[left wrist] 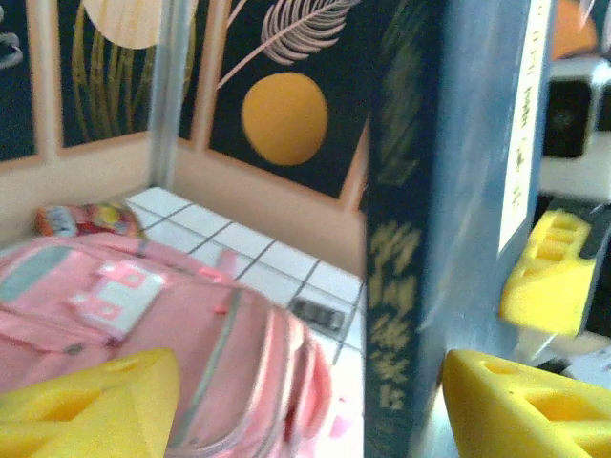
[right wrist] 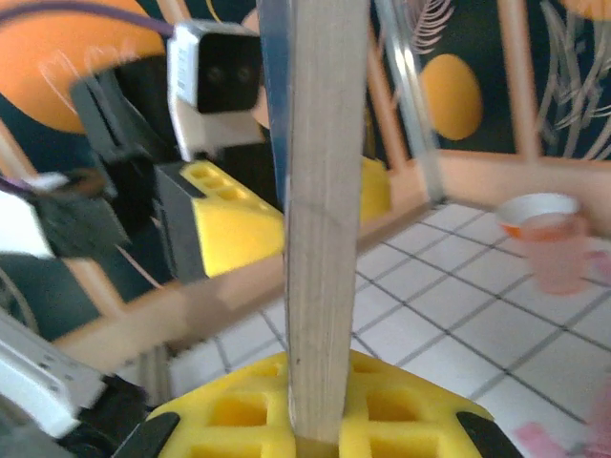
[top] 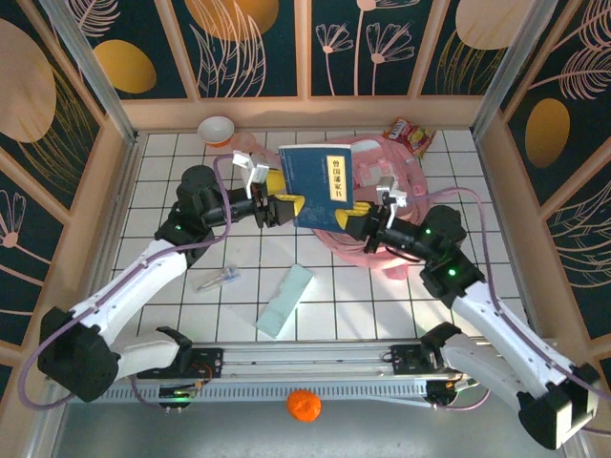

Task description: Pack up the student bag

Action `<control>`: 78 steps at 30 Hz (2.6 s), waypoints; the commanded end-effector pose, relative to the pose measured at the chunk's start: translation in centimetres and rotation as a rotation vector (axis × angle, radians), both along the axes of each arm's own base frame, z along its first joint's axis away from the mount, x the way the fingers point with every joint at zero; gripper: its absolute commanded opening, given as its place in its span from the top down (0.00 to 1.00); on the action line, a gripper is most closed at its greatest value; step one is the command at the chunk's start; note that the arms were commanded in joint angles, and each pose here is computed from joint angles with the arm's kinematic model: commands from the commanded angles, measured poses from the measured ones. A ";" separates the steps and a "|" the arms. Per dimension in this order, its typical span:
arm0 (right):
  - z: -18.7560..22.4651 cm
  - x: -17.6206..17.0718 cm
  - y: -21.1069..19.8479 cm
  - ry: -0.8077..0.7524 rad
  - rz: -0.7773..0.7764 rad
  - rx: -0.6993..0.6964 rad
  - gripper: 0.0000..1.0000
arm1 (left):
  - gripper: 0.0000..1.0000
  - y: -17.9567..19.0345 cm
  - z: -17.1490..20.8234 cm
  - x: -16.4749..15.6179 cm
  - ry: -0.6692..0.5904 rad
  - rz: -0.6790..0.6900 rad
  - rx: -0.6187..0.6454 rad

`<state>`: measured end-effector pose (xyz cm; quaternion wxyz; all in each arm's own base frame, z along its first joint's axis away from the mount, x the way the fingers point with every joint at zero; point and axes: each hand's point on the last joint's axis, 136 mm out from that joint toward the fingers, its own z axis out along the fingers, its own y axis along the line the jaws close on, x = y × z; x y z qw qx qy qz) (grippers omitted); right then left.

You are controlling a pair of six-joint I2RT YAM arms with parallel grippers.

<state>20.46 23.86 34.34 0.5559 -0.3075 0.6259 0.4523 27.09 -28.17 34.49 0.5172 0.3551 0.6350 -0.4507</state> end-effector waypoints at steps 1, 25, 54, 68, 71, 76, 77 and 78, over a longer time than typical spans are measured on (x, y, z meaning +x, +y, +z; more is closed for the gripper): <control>-3.7 1.4 -2.1 -0.191 -0.123 -0.375 1.00 | 0.24 2.0 -3.0 -0.3 -0.293 0.030 0.330; -10.3 3.3 -0.3 -0.337 0.072 -0.899 1.00 | 0.34 -0.5 -9.7 -3.8 -0.395 -0.311 0.470; -5.0 -1.4 -4.9 -0.210 0.231 -0.054 0.53 | 1.00 -2.9 -3.4 -5.4 -0.242 -0.374 -0.041; -2.6 6.3 -14.9 0.049 -0.363 0.146 1.00 | 0.28 -2.8 -7.1 3.5 -0.331 0.015 0.269; -3.8 8.4 -19.9 0.217 -0.629 0.243 1.00 | 0.25 -4.4 -9.3 4.6 -0.400 -0.005 0.398; -4.7 8.7 -22.9 0.354 -0.807 0.275 1.00 | 0.19 -8.9 -13.2 4.7 -0.487 -0.119 0.538; -4.7 8.6 -23.0 0.357 -0.817 0.270 1.00 | 0.19 -10.0 -13.7 4.6 -0.494 -0.143 0.538; -4.7 8.4 -22.9 0.357 -0.816 0.263 1.00 | 0.19 -10.9 -14.2 4.4 -0.497 -0.164 0.535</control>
